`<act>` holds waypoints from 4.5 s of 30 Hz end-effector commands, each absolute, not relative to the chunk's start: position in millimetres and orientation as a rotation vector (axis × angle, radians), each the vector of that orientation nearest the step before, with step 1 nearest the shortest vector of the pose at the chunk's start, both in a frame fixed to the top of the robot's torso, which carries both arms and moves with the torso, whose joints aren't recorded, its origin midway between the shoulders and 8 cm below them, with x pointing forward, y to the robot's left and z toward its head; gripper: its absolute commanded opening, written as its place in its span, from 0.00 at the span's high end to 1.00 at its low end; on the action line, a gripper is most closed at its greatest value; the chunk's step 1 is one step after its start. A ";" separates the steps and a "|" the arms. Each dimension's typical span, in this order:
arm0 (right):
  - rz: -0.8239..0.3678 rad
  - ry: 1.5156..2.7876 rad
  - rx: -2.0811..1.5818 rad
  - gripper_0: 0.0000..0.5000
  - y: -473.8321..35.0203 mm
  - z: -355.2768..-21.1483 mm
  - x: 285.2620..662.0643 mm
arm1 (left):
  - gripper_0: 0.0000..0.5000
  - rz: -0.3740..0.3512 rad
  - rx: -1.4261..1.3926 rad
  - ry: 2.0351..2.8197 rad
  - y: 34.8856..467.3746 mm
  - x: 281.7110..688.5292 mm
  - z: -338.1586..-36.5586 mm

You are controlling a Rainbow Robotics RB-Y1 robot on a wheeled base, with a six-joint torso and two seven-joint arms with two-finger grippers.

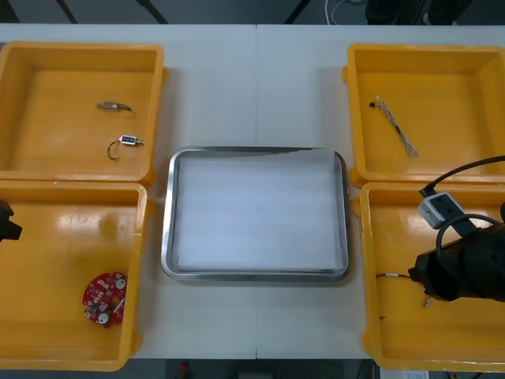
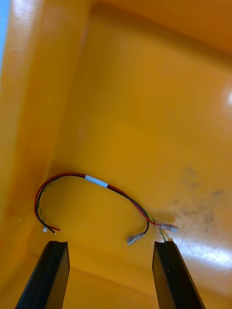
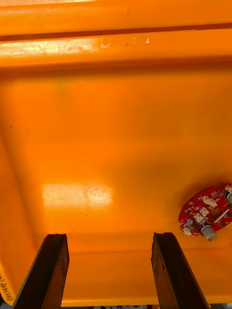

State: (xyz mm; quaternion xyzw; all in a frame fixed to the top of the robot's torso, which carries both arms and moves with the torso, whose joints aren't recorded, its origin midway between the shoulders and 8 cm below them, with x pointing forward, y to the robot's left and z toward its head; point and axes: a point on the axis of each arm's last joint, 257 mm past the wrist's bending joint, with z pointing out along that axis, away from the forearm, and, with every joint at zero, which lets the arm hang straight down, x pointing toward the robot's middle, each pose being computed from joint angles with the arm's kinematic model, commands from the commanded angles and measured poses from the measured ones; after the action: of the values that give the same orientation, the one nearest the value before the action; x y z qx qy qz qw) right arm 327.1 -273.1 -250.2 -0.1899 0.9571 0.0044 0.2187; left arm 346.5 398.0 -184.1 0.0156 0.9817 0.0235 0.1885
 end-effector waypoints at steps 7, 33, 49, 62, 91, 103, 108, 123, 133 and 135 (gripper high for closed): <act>-0.102 2.526 -0.997 0.00 -267.2 -273.6 318.2 | 0.00 0.102 0.175 2.712 387.0 334.2 -181.2; -0.168 2.292 -1.343 0.00 -277.7 -325.0 340.1 | 0.00 -0.048 0.242 2.626 328.8 292.6 -233.1; -0.234 2.252 -1.409 0.00 -284.8 -327.5 341.8 | 0.00 -0.030 0.268 2.636 315.9 277.6 -263.4; -0.221 2.240 -1.405 0.00 -284.0 -338.4 345.5 | 0.00 0.008 0.233 2.651 308.6 272.9 -282.1; -0.170 2.252 -1.359 1.00 -276.5 -314.8 351.3 | 0.00 0.082 0.149 2.694 329.7 297.1 -231.5; -0.157 2.330 -1.293 1.00 -278.5 -289.5 352.1 | 0.00 0.126 0.104 2.723 345.1 310.8 -179.5; -0.164 2.330 -1.274 1.00 -276.4 -294.0 355.6 | 0.00 0.070 0.057 2.722 350.1 327.0 -169.9; -0.185 2.290 -1.331 1.00 -272.6 -315.8 356.3 | 0.00 -0.039 -0.027 2.674 364.4 388.7 -133.5; -0.145 2.267 -1.340 0.00 -260.2 -318.5 353.7 | 0.00 -0.132 0.019 2.621 361.1 400.8 -131.3; -0.140 2.263 -1.335 0.00 -259.1 -317.7 354.9 | 0.00 -0.119 0.033 2.623 364.6 399.3 -133.4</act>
State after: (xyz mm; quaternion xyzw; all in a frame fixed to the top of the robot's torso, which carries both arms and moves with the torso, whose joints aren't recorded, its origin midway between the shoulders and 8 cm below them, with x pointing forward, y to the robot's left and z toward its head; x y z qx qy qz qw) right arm 353.7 -270.5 -319.9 -0.4739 0.8441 -0.0575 0.2441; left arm 395.3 358.8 -143.2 -0.0394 0.9711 -0.0507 0.2299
